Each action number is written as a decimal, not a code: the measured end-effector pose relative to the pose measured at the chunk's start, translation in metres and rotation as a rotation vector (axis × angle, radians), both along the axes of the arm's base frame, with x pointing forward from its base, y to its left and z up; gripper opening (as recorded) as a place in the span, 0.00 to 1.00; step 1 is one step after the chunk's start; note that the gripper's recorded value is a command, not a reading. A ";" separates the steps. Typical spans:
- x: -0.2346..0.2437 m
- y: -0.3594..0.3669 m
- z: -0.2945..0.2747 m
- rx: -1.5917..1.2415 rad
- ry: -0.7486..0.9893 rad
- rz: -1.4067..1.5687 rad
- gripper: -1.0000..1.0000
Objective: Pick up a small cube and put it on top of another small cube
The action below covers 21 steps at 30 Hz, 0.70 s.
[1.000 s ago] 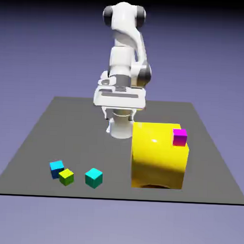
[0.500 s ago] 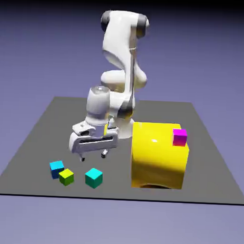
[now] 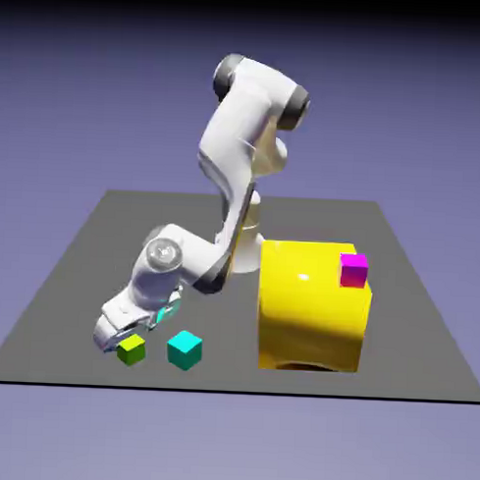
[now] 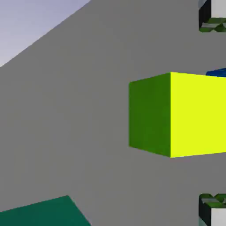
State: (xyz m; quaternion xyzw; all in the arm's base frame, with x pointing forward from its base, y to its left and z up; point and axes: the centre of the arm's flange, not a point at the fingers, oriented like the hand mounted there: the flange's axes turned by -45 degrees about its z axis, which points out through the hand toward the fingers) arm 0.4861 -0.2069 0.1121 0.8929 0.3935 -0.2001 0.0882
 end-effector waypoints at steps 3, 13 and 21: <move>0.005 0.004 0.017 -0.001 0.000 0.001 0.00; -0.015 -0.007 0.072 0.028 0.024 0.211 0.00; -0.050 -0.020 0.093 0.037 0.015 0.528 0.00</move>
